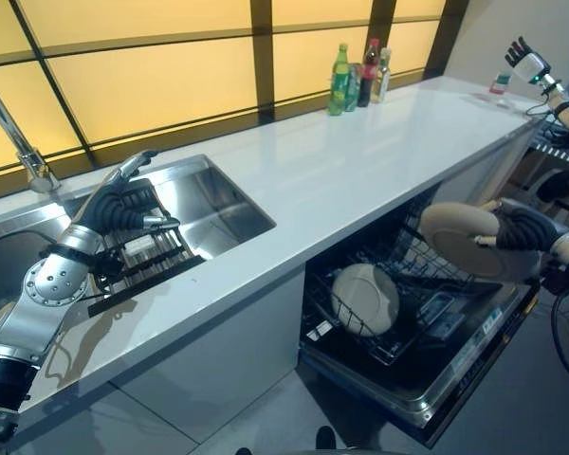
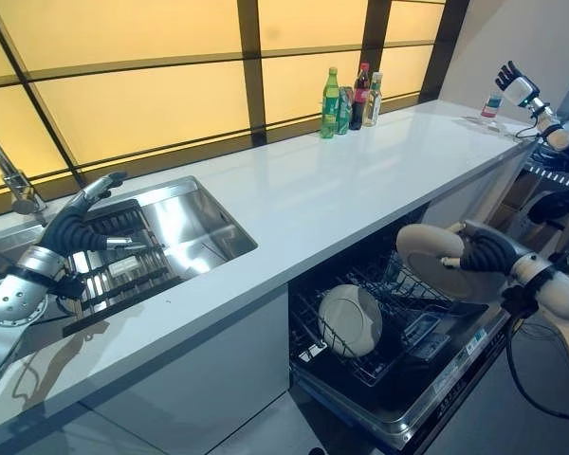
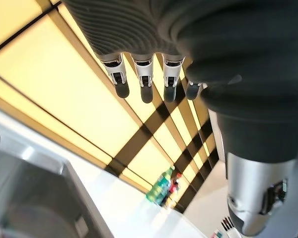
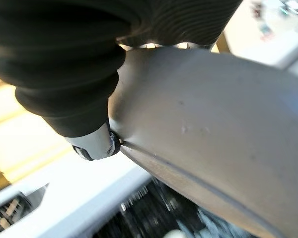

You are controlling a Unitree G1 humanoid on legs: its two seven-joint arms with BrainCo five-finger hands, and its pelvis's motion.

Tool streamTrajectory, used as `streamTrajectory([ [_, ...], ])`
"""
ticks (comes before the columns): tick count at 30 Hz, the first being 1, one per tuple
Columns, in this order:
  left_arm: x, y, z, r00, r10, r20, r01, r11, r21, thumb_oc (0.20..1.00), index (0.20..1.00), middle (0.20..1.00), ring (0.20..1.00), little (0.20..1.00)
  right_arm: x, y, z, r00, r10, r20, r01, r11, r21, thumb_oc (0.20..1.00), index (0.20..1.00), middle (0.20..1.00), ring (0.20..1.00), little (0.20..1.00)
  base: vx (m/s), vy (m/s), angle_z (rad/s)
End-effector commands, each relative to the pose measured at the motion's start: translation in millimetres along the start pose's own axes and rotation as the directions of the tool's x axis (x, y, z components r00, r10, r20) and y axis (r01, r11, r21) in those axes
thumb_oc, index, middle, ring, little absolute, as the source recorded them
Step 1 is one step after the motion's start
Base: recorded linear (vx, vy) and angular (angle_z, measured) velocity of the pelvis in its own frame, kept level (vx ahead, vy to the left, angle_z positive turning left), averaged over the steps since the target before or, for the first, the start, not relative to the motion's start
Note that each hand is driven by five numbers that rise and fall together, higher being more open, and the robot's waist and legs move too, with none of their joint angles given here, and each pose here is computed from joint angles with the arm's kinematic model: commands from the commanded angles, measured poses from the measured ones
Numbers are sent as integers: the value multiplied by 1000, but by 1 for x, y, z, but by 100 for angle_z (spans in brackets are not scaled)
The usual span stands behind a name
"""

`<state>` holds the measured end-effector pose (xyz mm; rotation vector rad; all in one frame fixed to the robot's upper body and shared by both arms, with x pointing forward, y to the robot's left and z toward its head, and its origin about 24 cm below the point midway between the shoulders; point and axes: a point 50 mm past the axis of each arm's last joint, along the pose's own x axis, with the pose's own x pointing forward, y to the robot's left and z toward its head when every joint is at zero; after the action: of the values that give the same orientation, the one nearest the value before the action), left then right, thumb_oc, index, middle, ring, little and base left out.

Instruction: Pick up plates and place into dishwasher.

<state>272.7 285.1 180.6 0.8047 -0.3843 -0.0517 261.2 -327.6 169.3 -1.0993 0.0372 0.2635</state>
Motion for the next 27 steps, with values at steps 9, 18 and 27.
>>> streamTrajectory([
  [9,14,4,32,988,29,153,-14,995,-101,1000,1000,1000,1000,1000,38,-7,-4,985,-151,-78,154,988,27,200,200,200,200,200,-91,-78,2],
  [18,32,-4,53,968,28,250,-3,995,-98,1000,1000,1000,1000,1000,68,-20,0,950,-288,-118,288,957,-15,200,200,200,200,200,-77,-51,10],
  [27,41,1,60,959,53,280,-24,994,-104,1000,1000,1000,1000,1000,78,-48,6,913,-379,-150,376,925,-45,200,200,200,200,200,-67,-30,12],
])
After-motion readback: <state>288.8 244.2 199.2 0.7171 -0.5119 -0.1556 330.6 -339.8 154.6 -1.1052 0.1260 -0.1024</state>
